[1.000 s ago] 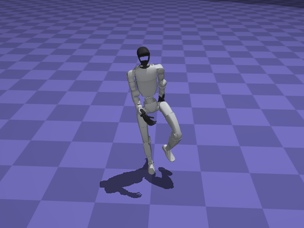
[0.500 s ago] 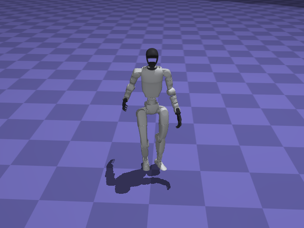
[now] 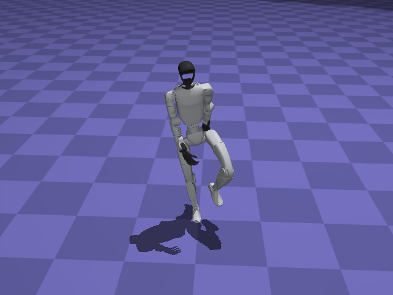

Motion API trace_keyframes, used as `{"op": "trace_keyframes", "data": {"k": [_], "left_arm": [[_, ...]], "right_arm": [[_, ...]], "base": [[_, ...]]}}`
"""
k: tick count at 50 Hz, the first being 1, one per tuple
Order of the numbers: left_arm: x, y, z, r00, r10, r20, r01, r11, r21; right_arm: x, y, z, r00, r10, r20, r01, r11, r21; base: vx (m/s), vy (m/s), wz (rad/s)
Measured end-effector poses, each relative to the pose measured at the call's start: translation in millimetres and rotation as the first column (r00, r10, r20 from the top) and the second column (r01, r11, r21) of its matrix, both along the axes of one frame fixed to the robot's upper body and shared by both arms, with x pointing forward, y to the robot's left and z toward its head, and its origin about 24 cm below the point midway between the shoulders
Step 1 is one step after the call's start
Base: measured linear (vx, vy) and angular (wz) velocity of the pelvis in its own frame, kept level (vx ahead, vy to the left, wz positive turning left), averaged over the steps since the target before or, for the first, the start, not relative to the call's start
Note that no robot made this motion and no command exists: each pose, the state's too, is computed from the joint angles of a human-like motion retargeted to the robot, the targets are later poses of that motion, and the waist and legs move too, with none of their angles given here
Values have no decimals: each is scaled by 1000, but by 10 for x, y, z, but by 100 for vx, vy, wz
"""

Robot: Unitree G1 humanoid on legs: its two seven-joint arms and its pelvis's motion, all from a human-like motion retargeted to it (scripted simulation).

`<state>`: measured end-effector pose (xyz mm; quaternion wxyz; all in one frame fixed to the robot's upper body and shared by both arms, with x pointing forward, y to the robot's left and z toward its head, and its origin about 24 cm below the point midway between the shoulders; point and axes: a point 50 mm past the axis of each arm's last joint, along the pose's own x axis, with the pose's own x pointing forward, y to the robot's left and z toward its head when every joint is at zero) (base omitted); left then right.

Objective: In place motions

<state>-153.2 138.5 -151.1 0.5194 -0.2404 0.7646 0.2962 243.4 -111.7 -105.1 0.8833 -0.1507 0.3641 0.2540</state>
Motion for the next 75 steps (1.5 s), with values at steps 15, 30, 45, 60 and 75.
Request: {"op": "trace_keyframes", "data": {"k": [15,30,45,60,75], "left_arm": [[773,408,-218,971,-135,196,108,984,141],[3207,1052,198,461,-494,737,187,866,463],[838,375,-238,911,-257,323,261,965,31],[-196,-58,95,998,24,-53,-29,996,-79],[1716,582,-276,871,-220,439,147,970,195]], "right_arm": [[-1196,-363,-570,949,-27,-315,9,998,-60],[-3638,-1525,-372,322,-779,-537,415,626,-660],[-2519,-1066,-680,663,-493,-563,255,856,-449],[417,92,421,971,-82,223,40,982,184],[-2502,-1006,-693,732,-323,-600,119,927,-355]], "base": [[19,4,43],[-7,8,43],[13,-11,-31],[-14,-4,-57],[13,10,78]]}}
